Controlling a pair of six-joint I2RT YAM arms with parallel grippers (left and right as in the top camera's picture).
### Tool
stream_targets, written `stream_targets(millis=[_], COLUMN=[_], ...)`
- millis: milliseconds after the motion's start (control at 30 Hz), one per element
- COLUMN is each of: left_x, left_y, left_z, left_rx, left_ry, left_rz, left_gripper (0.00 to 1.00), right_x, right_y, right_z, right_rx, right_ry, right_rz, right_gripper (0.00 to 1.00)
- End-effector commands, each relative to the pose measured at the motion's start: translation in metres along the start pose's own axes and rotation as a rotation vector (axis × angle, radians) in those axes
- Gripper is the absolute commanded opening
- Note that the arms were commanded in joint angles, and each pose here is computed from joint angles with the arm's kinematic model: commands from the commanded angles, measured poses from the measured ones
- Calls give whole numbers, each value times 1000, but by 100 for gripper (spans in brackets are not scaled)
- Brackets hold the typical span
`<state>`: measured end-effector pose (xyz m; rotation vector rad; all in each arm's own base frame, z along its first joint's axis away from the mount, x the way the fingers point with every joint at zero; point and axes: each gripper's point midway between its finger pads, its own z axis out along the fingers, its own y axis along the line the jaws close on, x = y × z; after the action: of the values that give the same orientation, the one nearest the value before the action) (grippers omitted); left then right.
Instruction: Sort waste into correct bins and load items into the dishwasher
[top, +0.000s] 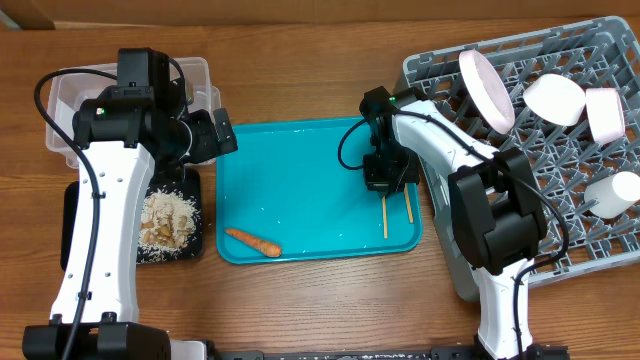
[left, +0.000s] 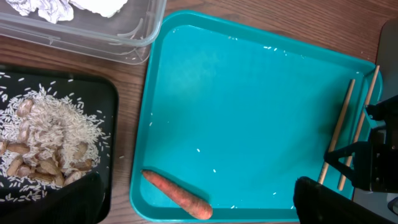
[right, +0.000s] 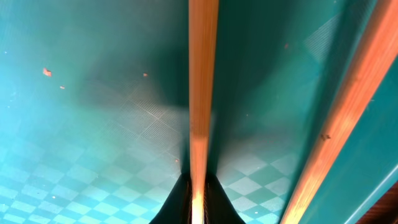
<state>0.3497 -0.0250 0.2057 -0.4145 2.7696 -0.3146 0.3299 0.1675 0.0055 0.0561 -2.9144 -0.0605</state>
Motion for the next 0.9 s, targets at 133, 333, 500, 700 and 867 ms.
stream_targets(millis=[133, 333, 500, 700, 867], left_x=[-1, -2, -2, -2, -2], left_y=[-3, -4, -4, -4, -4], left_z=[-1, -1, -1, -1, -1], left_rx=[6, 8, 9, 11, 11], left_ry=[-5, -10, -12, -11, -10], left_rz=[8, 9, 9, 2, 2], left_gripper=[99, 99, 99, 99, 99], right_x=[2, 17, 32, 42, 43], right_y=[4, -19, -67, -99, -126], right_z=[-50, -120, -153, -142, -122], right_rx=[-31, 39, 234, 259, 255], right_ry=[-137, -310, -357, -266, -223], right_rz=[-39, -183, -238, -233, -161], right_gripper=[4, 4, 4, 4, 4])
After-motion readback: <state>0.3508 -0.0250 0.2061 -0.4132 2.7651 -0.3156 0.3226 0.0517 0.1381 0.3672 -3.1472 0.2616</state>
